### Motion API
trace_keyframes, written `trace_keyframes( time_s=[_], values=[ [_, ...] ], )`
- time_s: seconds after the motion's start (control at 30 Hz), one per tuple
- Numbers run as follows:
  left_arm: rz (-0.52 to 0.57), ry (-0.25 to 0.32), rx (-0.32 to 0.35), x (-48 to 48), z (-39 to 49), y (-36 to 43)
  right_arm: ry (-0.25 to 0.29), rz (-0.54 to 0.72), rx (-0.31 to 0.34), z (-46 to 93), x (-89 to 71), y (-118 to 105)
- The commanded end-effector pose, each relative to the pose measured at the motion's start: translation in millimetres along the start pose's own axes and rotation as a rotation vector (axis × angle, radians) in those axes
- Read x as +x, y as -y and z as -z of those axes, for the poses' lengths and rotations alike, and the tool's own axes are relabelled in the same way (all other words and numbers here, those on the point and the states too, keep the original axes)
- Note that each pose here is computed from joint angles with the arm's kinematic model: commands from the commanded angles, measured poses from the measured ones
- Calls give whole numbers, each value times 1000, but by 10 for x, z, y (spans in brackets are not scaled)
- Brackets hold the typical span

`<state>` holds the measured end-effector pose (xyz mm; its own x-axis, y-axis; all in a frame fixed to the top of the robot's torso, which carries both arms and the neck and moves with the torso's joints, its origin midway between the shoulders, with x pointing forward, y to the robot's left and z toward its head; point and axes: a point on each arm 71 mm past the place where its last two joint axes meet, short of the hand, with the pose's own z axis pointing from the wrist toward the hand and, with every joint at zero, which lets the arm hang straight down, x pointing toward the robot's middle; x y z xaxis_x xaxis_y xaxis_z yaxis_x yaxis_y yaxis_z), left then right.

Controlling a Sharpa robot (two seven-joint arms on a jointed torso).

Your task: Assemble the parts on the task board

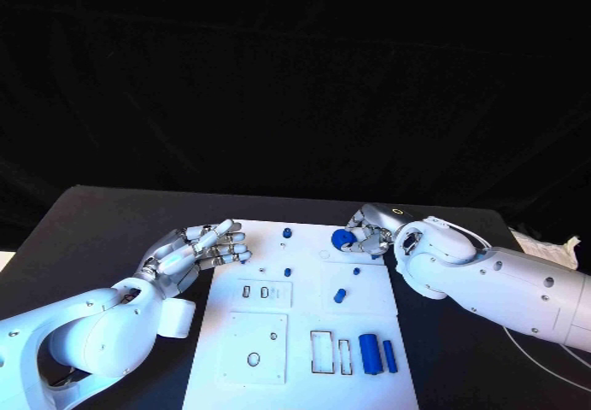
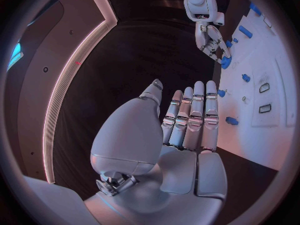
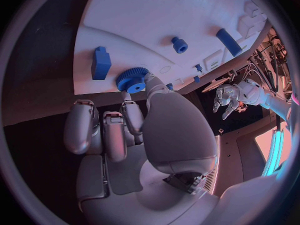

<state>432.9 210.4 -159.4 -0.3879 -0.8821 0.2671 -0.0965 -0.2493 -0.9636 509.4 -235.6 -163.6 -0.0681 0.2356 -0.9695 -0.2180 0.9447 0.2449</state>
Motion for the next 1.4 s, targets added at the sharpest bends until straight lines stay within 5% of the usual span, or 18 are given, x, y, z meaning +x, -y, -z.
trace_keyframes(
  time_s=[0.03,1.4],
  values=[
    [11,-22,4,25,-6,9,9,23,16,-5,11,4],
    [14,-28,-5,27,-9,1,12,48,41,-65,73,-94]
  ],
)
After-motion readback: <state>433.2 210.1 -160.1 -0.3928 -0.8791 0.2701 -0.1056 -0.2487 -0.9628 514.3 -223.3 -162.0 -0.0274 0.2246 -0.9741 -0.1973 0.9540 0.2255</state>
